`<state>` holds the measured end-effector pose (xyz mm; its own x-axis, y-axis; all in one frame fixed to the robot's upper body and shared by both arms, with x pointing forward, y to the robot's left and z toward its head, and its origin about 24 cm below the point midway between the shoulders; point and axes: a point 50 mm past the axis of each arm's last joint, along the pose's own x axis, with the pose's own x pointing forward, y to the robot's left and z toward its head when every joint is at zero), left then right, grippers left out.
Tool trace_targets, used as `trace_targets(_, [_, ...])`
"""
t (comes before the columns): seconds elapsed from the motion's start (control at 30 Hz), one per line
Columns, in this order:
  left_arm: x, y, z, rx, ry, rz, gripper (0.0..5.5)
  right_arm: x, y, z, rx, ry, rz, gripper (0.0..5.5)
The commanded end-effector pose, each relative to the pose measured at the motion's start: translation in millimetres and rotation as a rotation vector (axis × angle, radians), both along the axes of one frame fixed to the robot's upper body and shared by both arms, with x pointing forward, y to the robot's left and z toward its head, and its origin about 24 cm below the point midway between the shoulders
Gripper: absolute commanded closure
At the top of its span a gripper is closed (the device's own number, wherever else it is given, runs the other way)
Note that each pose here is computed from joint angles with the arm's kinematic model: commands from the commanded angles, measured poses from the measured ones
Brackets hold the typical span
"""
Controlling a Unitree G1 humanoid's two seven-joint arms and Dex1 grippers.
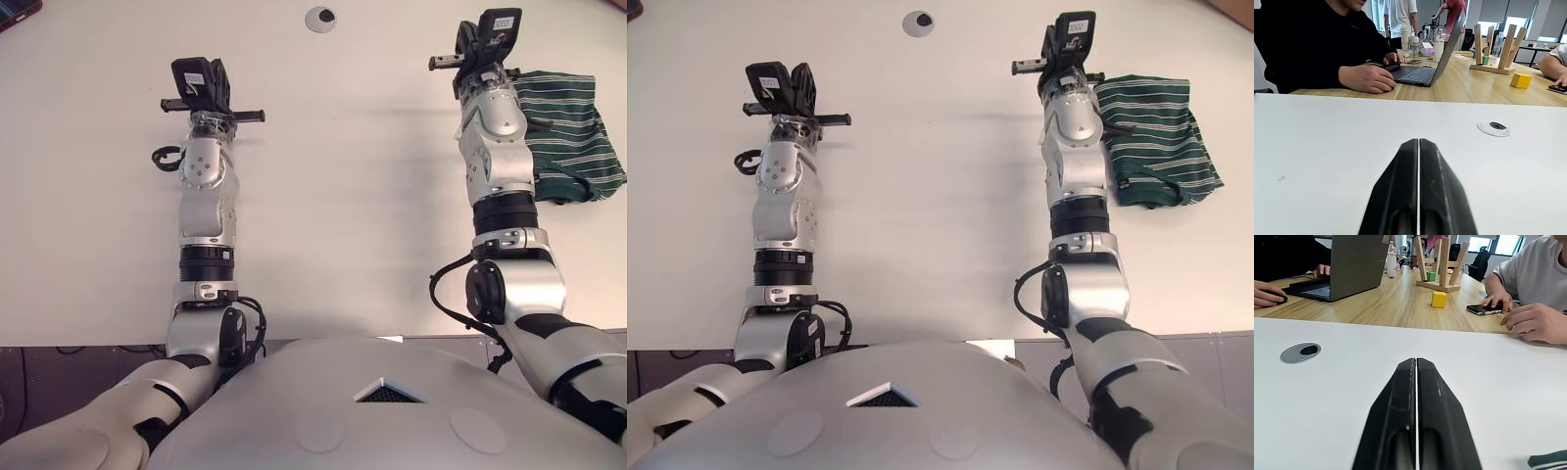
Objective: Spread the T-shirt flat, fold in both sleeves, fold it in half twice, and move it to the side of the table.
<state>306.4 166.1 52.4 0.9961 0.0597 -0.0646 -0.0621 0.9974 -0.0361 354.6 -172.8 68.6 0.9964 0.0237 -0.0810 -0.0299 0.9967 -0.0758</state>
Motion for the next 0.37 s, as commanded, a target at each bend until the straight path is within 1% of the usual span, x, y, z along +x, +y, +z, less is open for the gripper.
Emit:
trace_targets(0.03, [5.2,-2.5,-2.6,0.02,0.034,0.021,5.5,1.6,1.5,0.5,-0.007,-0.002,-0.006,5.46])
trace_targets(0.13, [6.4,-7.2,-1.0,0.002,0.03,-0.022,5.5,1.6,3.0,0.0,-0.004,-0.005,-0.006,5.46])
trace_targets(0.37, [11.4,-9.2,2.3,-0.01,0.01,-0.036,5.5,9.2,3.8,6.3,-0.007,-0.025,-0.009,5.46])
